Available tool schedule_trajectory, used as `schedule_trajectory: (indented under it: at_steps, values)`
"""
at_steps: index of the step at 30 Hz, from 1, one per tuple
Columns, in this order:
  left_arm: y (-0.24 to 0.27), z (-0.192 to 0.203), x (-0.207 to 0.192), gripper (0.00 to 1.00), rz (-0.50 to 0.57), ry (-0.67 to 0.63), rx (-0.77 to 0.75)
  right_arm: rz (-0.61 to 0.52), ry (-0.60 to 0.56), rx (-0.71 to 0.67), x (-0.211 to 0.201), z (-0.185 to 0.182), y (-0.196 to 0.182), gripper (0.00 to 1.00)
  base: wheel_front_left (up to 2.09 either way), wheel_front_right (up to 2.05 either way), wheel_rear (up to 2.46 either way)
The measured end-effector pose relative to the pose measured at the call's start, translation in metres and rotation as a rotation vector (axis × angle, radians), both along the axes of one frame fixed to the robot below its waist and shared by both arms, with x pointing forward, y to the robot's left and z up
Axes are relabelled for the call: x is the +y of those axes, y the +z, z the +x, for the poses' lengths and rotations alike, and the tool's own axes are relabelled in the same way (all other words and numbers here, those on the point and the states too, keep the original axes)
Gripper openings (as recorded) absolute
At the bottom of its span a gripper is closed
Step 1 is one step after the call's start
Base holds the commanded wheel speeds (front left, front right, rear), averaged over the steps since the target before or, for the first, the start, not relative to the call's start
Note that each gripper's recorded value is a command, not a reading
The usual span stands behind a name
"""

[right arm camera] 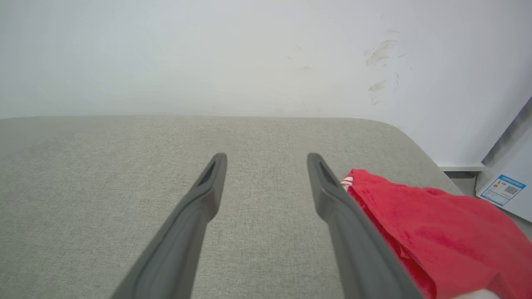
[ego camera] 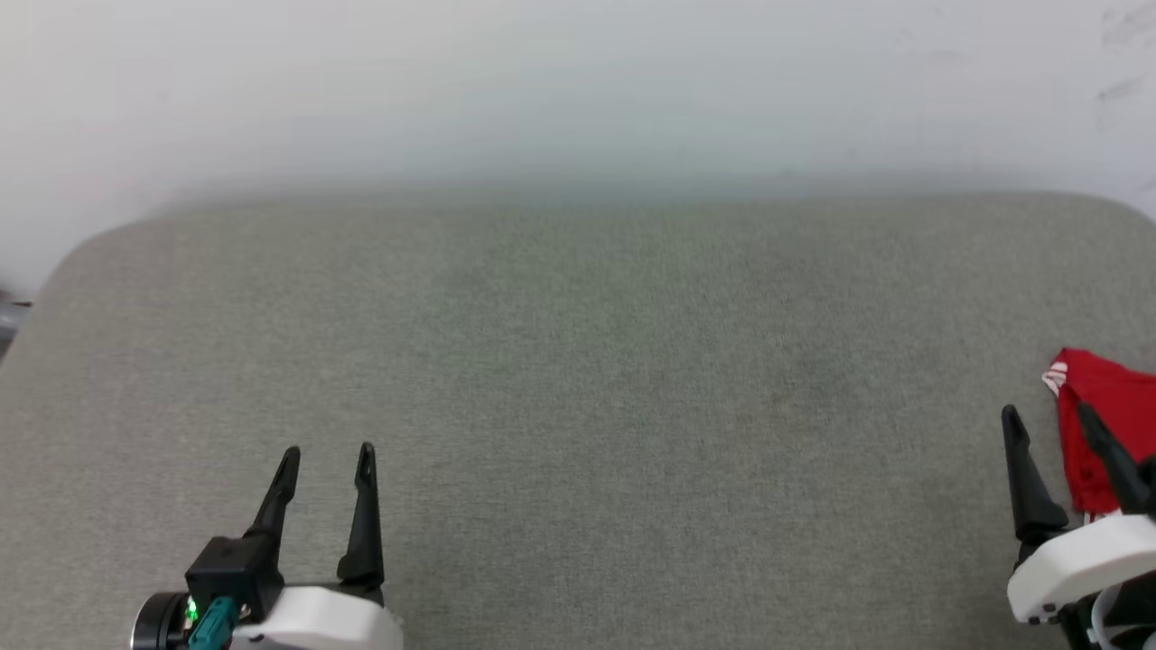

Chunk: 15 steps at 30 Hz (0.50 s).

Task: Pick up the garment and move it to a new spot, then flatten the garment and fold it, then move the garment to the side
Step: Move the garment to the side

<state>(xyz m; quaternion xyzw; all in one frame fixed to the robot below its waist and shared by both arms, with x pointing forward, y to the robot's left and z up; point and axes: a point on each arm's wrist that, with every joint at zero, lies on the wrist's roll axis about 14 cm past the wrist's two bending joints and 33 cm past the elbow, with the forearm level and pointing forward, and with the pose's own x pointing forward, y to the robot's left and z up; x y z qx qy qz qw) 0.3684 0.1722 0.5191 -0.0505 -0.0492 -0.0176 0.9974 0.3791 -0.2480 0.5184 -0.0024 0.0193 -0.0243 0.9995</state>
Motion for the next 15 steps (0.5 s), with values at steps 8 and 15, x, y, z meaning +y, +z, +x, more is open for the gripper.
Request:
schedule_trajectory:
  at_steps: [8,15]
  values:
    - [0.000,-0.031,0.019,1.00,0.018,0.055,-0.001,0.018,0.063,-0.066,0.034,-0.027,0.025,1.00,0.00,0.00,0.00]
    - [-0.004,-0.037,0.023,1.00,0.009,0.074,0.011,0.017,0.089,-0.071,0.048,-0.039,0.033,1.00,0.00,0.00,0.00]
